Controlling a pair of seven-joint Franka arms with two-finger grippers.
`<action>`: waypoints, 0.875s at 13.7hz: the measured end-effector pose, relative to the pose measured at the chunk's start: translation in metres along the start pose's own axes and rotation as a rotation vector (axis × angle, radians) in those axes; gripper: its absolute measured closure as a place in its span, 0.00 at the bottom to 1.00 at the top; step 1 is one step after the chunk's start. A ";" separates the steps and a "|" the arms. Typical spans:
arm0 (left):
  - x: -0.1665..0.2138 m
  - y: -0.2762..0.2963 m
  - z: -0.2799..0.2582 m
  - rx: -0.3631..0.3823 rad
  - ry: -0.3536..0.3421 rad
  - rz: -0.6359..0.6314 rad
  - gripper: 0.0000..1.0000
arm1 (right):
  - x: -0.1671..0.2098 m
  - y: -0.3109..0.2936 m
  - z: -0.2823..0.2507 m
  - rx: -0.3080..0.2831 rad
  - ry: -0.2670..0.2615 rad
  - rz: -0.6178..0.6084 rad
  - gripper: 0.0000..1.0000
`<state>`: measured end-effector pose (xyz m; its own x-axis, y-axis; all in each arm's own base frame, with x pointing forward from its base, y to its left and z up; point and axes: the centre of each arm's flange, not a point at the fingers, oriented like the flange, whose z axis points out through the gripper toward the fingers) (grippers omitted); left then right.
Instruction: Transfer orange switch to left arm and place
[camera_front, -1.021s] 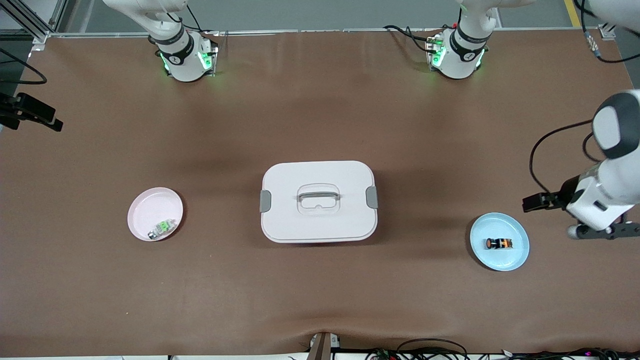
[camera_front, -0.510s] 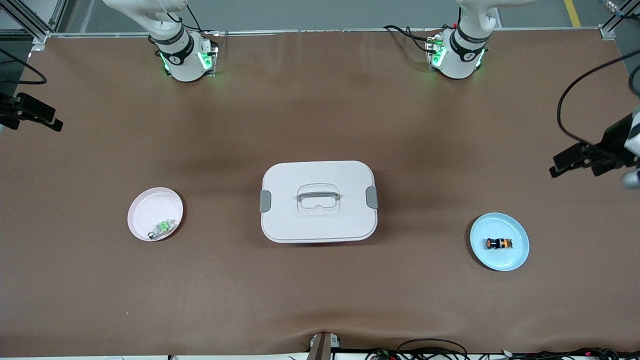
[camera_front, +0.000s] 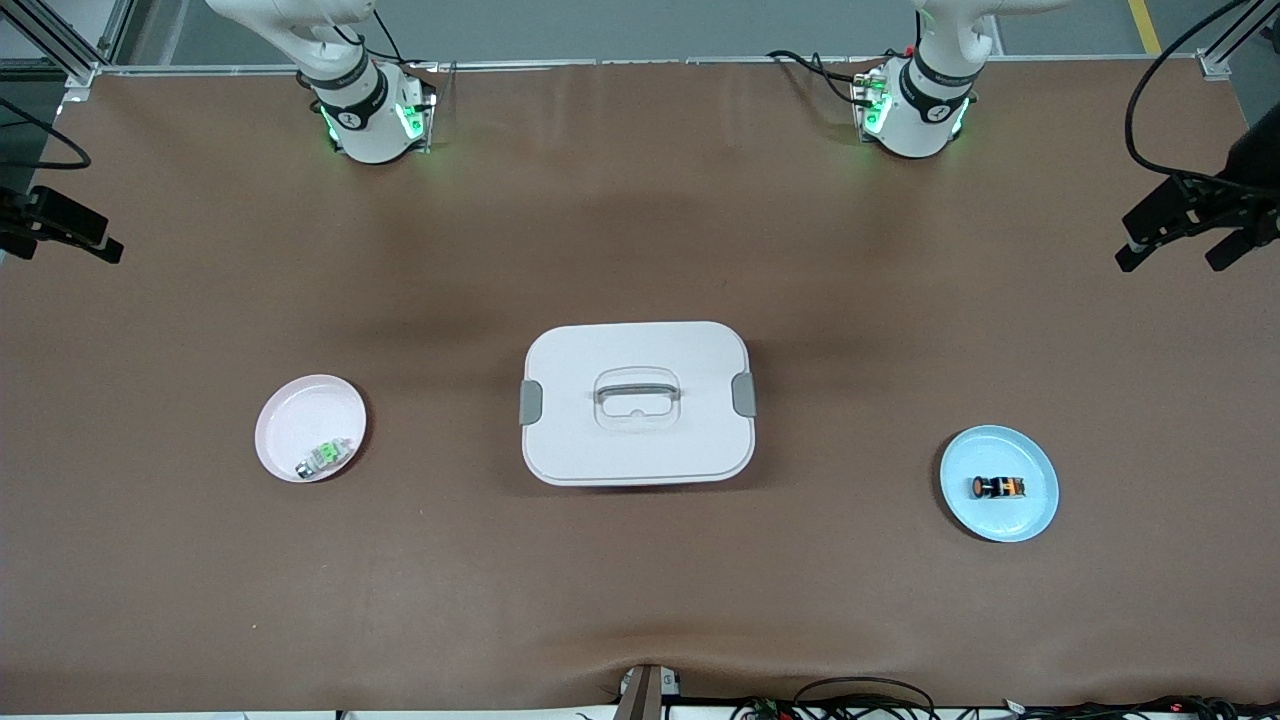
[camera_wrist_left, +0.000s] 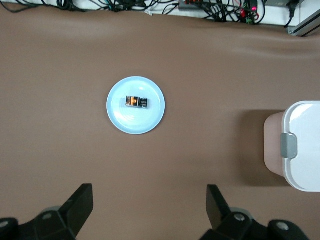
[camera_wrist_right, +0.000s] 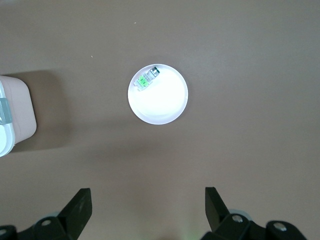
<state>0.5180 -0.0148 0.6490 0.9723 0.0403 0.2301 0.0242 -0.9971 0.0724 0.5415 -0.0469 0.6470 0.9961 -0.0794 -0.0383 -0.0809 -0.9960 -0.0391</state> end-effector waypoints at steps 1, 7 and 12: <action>-0.008 0.001 -0.001 0.000 0.007 0.002 0.00 | 0.000 0.000 0.000 0.000 0.001 0.000 0.00; -0.017 0.001 -0.007 0.023 -0.083 0.030 0.00 | 0.000 -0.001 0.000 0.000 0.001 -0.001 0.00; -0.009 0.002 0.014 0.032 -0.240 0.033 0.00 | 0.000 -0.002 0.000 0.000 0.001 -0.003 0.00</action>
<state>0.5126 -0.0177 0.6335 1.0000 -0.0045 -0.0060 -0.0043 -0.9993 0.0368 0.5418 -0.0452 0.6471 0.9964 -0.0764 -0.0369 -0.0778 -0.9962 -0.0391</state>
